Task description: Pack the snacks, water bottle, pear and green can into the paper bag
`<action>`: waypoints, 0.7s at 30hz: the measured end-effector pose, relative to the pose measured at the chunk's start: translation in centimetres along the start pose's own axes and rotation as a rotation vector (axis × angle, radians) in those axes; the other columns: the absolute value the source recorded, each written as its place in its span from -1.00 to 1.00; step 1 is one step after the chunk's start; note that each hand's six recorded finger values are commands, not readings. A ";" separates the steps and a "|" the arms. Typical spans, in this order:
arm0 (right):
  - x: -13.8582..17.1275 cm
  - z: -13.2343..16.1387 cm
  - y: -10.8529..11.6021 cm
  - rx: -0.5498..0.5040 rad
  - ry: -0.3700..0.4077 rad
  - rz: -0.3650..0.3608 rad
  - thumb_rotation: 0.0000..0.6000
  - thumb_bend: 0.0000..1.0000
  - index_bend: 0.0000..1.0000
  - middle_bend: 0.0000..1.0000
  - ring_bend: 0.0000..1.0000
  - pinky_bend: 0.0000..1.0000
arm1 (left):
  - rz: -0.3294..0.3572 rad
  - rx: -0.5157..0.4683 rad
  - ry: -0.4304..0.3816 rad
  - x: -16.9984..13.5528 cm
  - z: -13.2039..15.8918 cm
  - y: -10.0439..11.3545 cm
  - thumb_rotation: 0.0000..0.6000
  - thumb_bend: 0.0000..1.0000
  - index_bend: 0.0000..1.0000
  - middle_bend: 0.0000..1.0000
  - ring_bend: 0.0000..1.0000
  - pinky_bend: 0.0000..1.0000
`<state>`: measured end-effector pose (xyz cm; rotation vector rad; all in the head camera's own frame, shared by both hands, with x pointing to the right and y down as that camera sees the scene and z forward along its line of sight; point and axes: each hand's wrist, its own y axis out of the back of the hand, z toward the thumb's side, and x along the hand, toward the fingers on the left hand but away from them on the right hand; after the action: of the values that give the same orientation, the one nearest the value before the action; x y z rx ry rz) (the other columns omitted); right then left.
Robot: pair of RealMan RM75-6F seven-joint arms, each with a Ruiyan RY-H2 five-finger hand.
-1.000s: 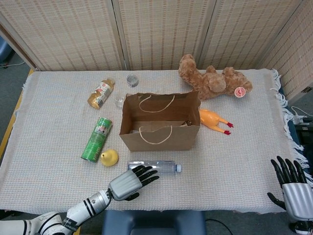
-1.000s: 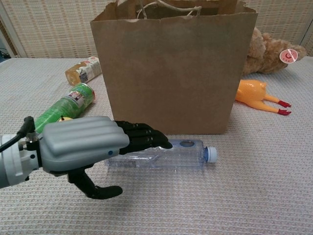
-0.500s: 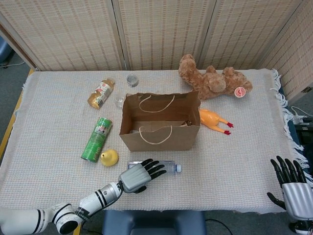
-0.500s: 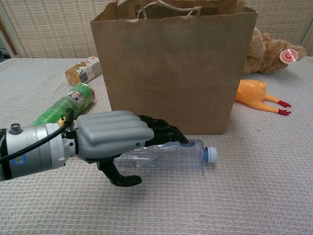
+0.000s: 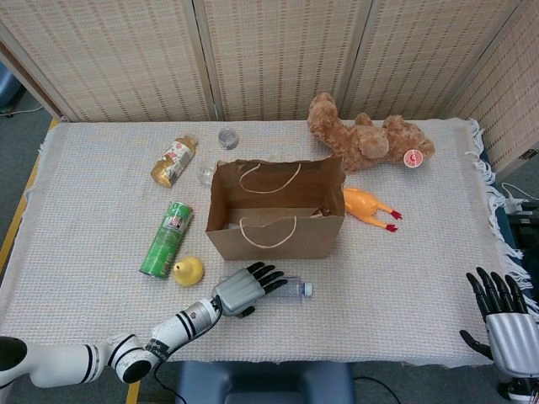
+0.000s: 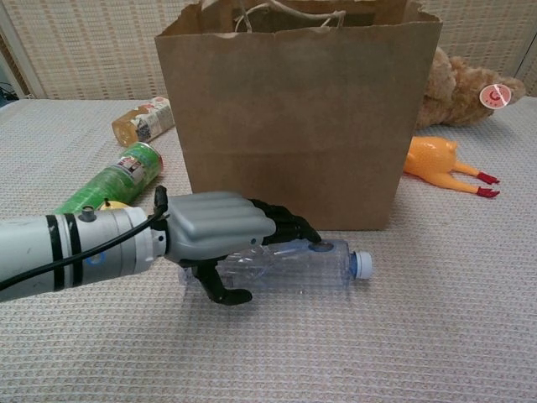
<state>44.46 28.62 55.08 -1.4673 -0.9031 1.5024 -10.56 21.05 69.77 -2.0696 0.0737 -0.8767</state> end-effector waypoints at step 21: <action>0.2 -0.1 0.0 -0.007 0.001 0.000 1.00 -1.00 -0.94 -1.00 -1.00 -1.00 | 0.041 -0.004 0.113 -2.8 -2.8 -1.4 1.00 0.30 0.31 0.32 0.24 0.43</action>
<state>44.60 28.76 54.98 -1.4724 -0.9092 1.4998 -14.73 21.01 70.30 -2.0144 0.1781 -0.9689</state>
